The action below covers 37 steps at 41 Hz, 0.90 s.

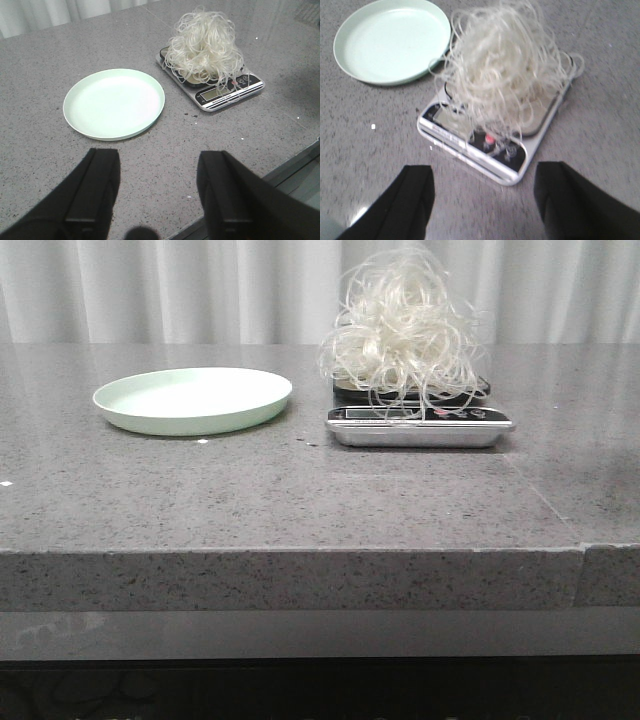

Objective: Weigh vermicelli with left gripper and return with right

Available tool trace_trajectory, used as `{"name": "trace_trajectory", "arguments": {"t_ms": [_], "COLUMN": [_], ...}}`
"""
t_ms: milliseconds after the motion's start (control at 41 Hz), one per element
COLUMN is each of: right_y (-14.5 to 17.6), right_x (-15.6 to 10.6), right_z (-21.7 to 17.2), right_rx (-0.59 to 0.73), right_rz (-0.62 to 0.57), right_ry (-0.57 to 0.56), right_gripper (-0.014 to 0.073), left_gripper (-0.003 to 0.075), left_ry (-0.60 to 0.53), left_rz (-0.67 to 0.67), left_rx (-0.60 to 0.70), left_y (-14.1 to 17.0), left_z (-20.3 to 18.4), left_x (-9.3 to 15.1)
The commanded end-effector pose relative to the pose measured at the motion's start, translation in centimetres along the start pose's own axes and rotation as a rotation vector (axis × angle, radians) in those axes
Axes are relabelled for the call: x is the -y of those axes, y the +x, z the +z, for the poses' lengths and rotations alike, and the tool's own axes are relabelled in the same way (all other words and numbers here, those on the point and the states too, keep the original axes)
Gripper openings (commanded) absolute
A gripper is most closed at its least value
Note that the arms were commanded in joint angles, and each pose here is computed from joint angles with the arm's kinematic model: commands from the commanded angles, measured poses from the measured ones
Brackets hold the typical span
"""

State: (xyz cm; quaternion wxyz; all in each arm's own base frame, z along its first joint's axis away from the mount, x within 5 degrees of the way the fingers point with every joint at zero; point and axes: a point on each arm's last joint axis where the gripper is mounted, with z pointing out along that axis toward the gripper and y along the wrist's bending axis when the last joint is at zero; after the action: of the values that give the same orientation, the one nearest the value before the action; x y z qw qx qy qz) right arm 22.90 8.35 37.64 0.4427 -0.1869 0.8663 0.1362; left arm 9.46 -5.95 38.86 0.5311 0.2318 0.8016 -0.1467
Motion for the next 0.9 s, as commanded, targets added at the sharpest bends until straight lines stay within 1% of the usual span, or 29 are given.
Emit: {"name": "trace_trajectory", "arguments": {"t_ms": [0, 268, 463, 609, 804, 877], "right_y": [-3.3, -7.3, -9.1, -9.2, -8.0, -7.6], "right_x": [0.1, 1.3, 2.1, 2.6, 2.9, 3.0], "right_z": [0.7, 6.4, 10.7, 13.6, 16.6, 17.0], "right_rx": [0.125, 0.126, 0.109, 0.057, -0.054, -0.080], "right_rz": [-0.008, -0.004, -0.002, 0.003, 0.009, 0.010], "right_ry": [0.009, 0.014, 0.013, 0.003, -0.018, -0.023], "right_gripper": [0.0536, 0.0536, 0.0536, 0.0536, 0.0532, 0.0491], "left_gripper": [0.0419, 0.0419, 0.0419, 0.0419, 0.0419, 0.0419], "left_ry": [0.009, 0.009, 0.009, 0.009, 0.009, 0.009], "left_rz": [-0.007, -0.007, -0.007, -0.007, -0.007, -0.007], "left_rx": [0.102, 0.102, 0.102, 0.102, 0.098, 0.098], "left_y": [-1.4, -1.4, -1.4, -1.4, -1.4, -1.4], "left_z": [-0.5, -0.5, -0.5, -0.5, -0.4, -0.4], "left_x": [0.1, 0.1, 0.1, 0.1, 0.1, 0.1]}}
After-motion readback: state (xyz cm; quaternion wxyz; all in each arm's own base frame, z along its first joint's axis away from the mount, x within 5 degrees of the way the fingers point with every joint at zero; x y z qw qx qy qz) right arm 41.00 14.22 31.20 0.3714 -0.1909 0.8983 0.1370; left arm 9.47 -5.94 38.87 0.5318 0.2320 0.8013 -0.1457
